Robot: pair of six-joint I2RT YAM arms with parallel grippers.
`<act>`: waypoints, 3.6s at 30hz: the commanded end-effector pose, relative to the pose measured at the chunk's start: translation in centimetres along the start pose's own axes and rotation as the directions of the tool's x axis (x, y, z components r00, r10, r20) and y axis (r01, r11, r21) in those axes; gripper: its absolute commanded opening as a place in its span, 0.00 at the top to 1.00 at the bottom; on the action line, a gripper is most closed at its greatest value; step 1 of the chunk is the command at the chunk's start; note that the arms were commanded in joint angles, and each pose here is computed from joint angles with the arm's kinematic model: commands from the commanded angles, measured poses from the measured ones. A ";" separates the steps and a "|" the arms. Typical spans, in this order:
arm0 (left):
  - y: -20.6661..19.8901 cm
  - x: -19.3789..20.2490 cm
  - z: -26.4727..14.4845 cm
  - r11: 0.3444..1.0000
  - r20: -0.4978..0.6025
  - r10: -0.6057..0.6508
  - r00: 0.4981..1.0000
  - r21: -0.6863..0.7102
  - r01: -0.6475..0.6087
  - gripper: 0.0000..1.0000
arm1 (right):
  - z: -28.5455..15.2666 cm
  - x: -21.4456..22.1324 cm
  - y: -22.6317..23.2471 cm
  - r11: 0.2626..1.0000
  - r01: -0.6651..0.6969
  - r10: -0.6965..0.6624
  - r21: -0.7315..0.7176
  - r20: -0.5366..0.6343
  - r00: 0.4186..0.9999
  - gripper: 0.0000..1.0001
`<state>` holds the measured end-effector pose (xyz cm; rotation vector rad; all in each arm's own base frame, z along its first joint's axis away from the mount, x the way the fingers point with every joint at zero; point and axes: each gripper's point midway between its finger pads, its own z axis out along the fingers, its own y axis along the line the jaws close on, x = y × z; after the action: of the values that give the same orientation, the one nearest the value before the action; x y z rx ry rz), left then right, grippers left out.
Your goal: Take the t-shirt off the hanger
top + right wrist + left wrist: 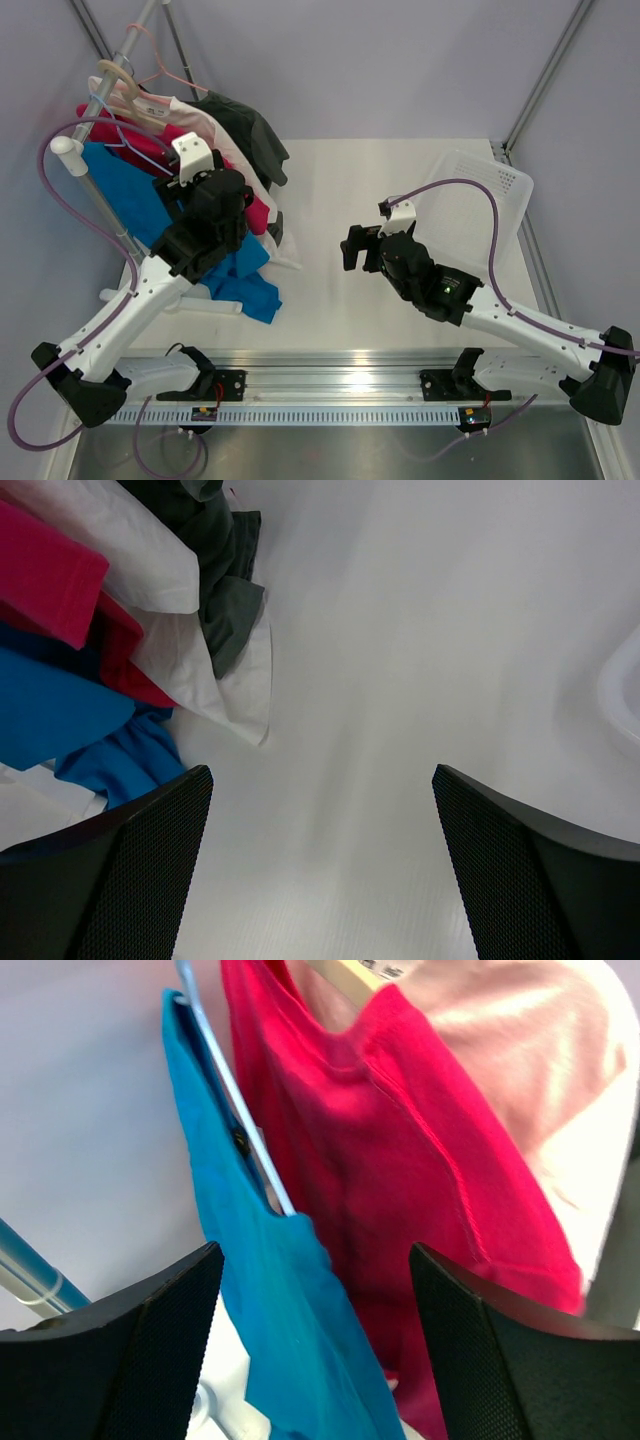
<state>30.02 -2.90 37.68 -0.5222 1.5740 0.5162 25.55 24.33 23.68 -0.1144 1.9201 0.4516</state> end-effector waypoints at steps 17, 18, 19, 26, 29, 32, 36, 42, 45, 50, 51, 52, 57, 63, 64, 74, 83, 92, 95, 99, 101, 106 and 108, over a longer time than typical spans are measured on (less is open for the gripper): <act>1.7 -1.5 2.6 0.990 0.052 -0.021 0.998 -0.136 0.028 0.41 | -0.4 -2.0 1.2 0.999 -0.003 0.004 -0.032 0.029 1.000 0.00; 1.7 -1.3 2.7 0.990 0.050 -0.013 0.999 -0.141 0.020 0.41 | -0.4 -2.0 1.2 1.000 -0.002 0.003 -0.028 0.028 1.000 0.01; 1.5 -1.1 2.8 0.990 0.047 -0.007 0.999 -0.141 0.014 0.41 | -0.3 -1.9 1.2 1.000 0.000 0.000 -0.026 0.024 1.000 0.01; 1.9 0.2 3.8 0.982 0.035 0.011 0.999 -0.187 -0.005 0.44 | -0.1 -1.7 0.9 1.000 0.011 -0.011 -0.005 0.014 1.000 0.01; 2.1 0.0 4.0 0.982 0.036 0.008 0.999 -0.191 -0.001 0.58 | -0.2 -1.8 0.9 1.000 0.008 -0.008 -0.006 0.016 1.000 0.01; 2.2 -0.4 4.1 0.981 0.038 0.007 0.999 -0.195 0.000 0.90 | -0.2 -1.9 0.9 1.000 0.007 -0.007 -0.004 0.016 1.000 0.01; 2.2 -0.8 4.0 0.980 0.036 0.016 0.999 -0.200 -0.009 1.00 | -0.4 -2.0 0.8 1.000 0.006 -0.006 -0.004 0.018 1.000 0.01; 3.5 -3.2 3.5 0.975 0.053 0.002 0.999 -0.220 0.010 1.00 | -0.3 -1.9 0.8 1.000 0.008 -0.008 -0.004 0.018 1.000 0.00; 4.3 -4.7 3.1 0.974 0.071 -0.043 0.997 -0.217 0.058 1.00 | -0.1 -1.8 0.8 1.000 0.013 -0.013 0.001 0.014 1.000 0.00; 5.8 -6.2 2.3 0.974 0.080 -0.040 0.996 -0.217 0.057 1.00 | 0.0 -1.7 0.8 1.000 0.016 -0.016 0.008 0.012 1.000 0.00; 6.1 -6.3 2.1 0.975 0.083 -0.046 0.995 -0.214 0.063 1.00 | 0.0 -1.7 0.8 1.000 0.017 -0.018 0.009 0.013 1.000 0.00; 6.3 -6.4 2.0 0.975 0.083 -0.043 0.996 -0.213 0.060 1.00 | 0.1 -1.7 0.8 1.000 0.021 -0.021 0.009 0.010 1.000 0.01; 6.9 -5.9 1.2 0.978 0.072 -0.011 0.997 -0.207 0.026 1.00 | 0.1 -1.7 0.7 1.000 0.021 -0.021 0.016 0.010 1.000 0.01; 7.6 -4.9 -0.6 0.986 0.062 0.011 0.998 -0.165 0.000 1.00 | 0.2 -1.5 0.9 1.000 0.019 -0.019 0.006 0.002 1.000 0.00; 7.9 -4.9 -1.0 0.987 0.063 0.005 0.998 -0.162 0.005 1.00 | 0.2 -1.5 0.9 1.000 0.022 -0.022 0.007 0.001 1.000 0.00; 7.3 -2.0 -4.1 0.995 0.057 0.073 0.996 -0.071 -0.069 1.00 | 1.0 -1.0 0.5 0.998 0.045 -0.044 0.044 -0.010 0.999 0.00; 6.8 -1.0 -5.9 0.997 0.065 0.018 0.998 0.076 -0.023 1.00 | 1.9 -0.5 0.0 0.992 0.073 -0.070 0.100 -0.033 0.997 0.01; 6.6 0.9 -7.2 0.983 0.069 0.017 0.997 0.182 -0.030 1.00 | 2.1 -0.3 -0.3 0.988 0.091 -0.086 0.125 -0.042 0.995 0.01; 7.4 0.3 -7.1 0.985 0.061 -0.020 0.998 0.172 0.009 1.00 | 2.1 -0.4 -0.4 0.987 0.092 -0.088 0.133 -0.038 0.995 0.01; 7.4 -0.6 -7.3 0.977 0.048 -0.074 0.996 0.205 0.062 1.00 | 2.3 -0.3 -0.5 0.985 0.102 -0.097 0.140 -0.043 0.994 0.01; 6.5 -0.4 -8.3 0.961 0.044 -0.071 0.996 0.270 0.057 1.00 | 2.4 -0.2 -0.4 0.984 0.107 -0.101 0.144 -0.047 0.994 0.00; 5.5 -0.1 -9.4 0.948 0.049 -0.048 0.998 0.318 0.030 1.00 | 2.8 0.1 -0.7 0.978 0.125 -0.117 0.169 -0.061 0.991 0.01; 5.1 0.5 -9.8 0.941 0.055 -0.034 0.998 0.337 0.014 1.00 | 3.0 0.2 -0.9 0.974 0.130 -0.120 0.185 -0.065 0.991 0.00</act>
<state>20.00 -6.64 37.20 -0.0910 1.5754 0.2045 27.69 24.70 20.68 -0.1530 2.0221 0.2136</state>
